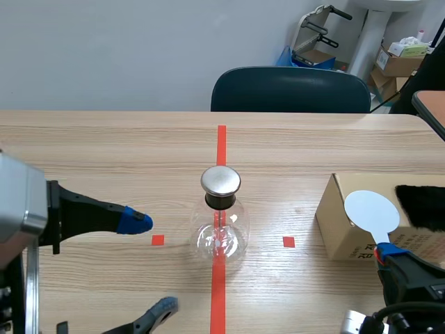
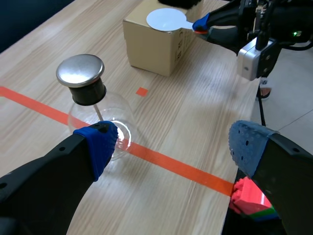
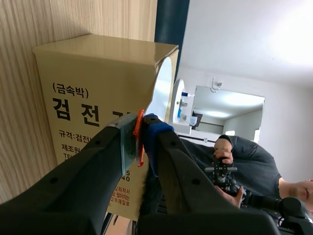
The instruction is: Do the electroscope experiment
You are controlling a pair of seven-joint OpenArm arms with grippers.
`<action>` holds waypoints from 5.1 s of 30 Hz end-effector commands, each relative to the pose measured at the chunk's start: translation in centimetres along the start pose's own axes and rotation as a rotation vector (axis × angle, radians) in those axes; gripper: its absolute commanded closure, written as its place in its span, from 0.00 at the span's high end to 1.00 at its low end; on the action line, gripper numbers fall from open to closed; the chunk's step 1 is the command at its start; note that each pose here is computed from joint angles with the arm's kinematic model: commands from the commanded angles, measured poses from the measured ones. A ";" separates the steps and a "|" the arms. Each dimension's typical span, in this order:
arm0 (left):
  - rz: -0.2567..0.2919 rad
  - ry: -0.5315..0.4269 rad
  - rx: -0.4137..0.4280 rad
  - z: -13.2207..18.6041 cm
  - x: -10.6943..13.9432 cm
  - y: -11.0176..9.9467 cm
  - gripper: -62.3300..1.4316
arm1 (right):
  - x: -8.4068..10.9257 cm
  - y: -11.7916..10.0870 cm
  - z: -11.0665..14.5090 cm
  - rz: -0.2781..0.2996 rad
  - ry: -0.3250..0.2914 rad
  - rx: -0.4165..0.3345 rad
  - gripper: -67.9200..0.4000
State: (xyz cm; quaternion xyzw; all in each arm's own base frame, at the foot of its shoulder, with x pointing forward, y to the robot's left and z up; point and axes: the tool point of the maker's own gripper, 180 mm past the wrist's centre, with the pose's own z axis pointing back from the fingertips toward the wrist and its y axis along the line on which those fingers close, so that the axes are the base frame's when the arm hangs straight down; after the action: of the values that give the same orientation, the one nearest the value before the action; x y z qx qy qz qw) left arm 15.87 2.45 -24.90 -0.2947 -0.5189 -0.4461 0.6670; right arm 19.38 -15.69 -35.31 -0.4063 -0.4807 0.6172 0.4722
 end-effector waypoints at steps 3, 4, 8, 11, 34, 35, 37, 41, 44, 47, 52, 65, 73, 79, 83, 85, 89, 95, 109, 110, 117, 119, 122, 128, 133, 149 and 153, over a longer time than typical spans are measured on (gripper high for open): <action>-0.005 0.003 0.051 -0.4 -0.4 1.4 0.79 | -0.5 -0.7 -0.4 0.014 0.003 -0.021 0.02; -0.005 0.010 0.060 -0.5 -0.7 1.7 0.79 | -0.5 -0.8 -0.4 0.013 0.003 -0.031 0.02; 0.001 0.030 0.100 -0.6 -1.9 3.1 0.79 | -0.9 -2.5 -0.5 0.004 0.026 -0.108 0.02; 0.005 0.044 0.136 -0.6 -2.9 4.4 0.76 | -1.3 -4.2 -0.9 -0.004 0.056 -0.161 0.02; 0.026 0.201 0.290 -2.1 -12.0 10.4 0.23 | 3.9 -13.1 -4.9 0.011 0.027 -0.431 0.02; 0.030 0.193 0.291 -2.2 -12.1 10.4 0.23 | 4.2 -13.1 -5.0 0.009 0.026 -0.432 0.02; 0.031 0.177 0.297 -2.4 -12.1 10.7 0.23 | 4.8 -12.9 -5.1 0.006 0.029 -0.432 0.02; 0.024 0.192 0.313 -2.8 -12.8 11.3 0.23 | 5.8 -12.0 -5.1 0.018 0.025 -0.418 0.02; 0.023 0.207 0.325 -2.8 -13.4 11.8 0.22 | 6.2 -10.9 -5.2 0.032 0.026 -0.394 0.02; 0.027 0.199 0.334 -2.7 -13.6 12.1 0.07 | 6.4 -9.9 -5.3 0.026 0.034 -0.371 0.02; 0.017 0.185 0.318 -2.8 -13.6 11.7 0.05 | 7.0 -9.8 -5.3 0.021 0.010 -0.372 0.02; -0.121 0.177 0.131 -4.8 -13.8 6.8 0.05 | 7.0 -9.6 -5.4 -0.014 -0.001 -0.360 0.02; -0.123 0.181 0.134 -4.8 -13.9 6.9 0.05 | 6.9 -9.4 -5.4 -0.038 0.001 -0.350 0.02; -0.123 0.182 0.134 -4.8 -13.9 6.9 0.05 | 6.9 -9.4 -5.4 -0.037 0.000 -0.350 0.02; -0.122 0.182 0.134 -4.8 -13.9 6.9 0.05 | 6.9 -9.4 -5.4 -0.037 0.000 -0.350 0.02; -0.123 0.182 0.134 -4.8 -13.9 6.9 0.05 | 6.9 -9.4 -5.4 -0.037 0.000 -0.350 0.02; -0.123 0.182 0.134 -4.8 -13.9 6.9 0.05 | 6.9 -9.4 -5.4 -0.037 0.000 -0.350 0.02; -0.123 0.182 0.134 -4.8 -13.9 6.9 0.05 | 6.9 -9.4 -5.4 -0.037 0.000 -0.350 0.02; -0.122 0.186 0.135 -4.8 -13.9 6.9 0.05 | 6.9 -9.4 -5.4 -0.037 0.000 -0.350 0.02; -0.122 0.186 0.135 -4.8 -13.9 6.9 0.05 | 6.9 -9.4 -5.4 -0.037 0.000 -0.350 0.02; -0.122 0.186 0.134 -4.8 -13.9 6.9 0.05 | 6.9 -9.4 -5.4 -0.037 0.000 -0.350 0.02; -0.122 0.186 0.134 -4.8 -13.9 6.9 0.05 | 6.9 -9.4 -5.4 -0.037 0.000 -0.350 0.02; -0.122 0.186 0.134 -4.8 -13.9 6.9 0.05 | 6.9 -9.4 -5.4 -0.037 0.001 -0.350 0.02; -0.122 0.186 0.134 -4.8 -13.9 6.9 0.05 | 6.9 -9.4 -5.4 -0.037 0.001 -0.350 0.02; -0.122 0.186 0.134 -4.8 -13.9 6.9 0.05 | 6.9 -9.4 -5.4 -0.037 0.001 -0.350 0.02; -0.122 0.185 0.135 -4.8 -13.9 6.9 0.05 | 6.9 -9.4 -5.4 -0.036 0.001 -0.351 0.02; -0.122 0.185 0.135 -4.8 -13.9 6.9 0.05 | 6.9 -9.4 -5.4 -0.036 0.001 -0.351 0.02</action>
State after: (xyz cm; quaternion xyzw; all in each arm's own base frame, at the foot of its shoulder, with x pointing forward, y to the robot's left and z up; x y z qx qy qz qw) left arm 22.63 5.82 -40.14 -0.1713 -0.4837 -0.4813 0.7106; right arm 24.26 -6.58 -28.83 -0.4614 -0.5786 0.5284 0.4161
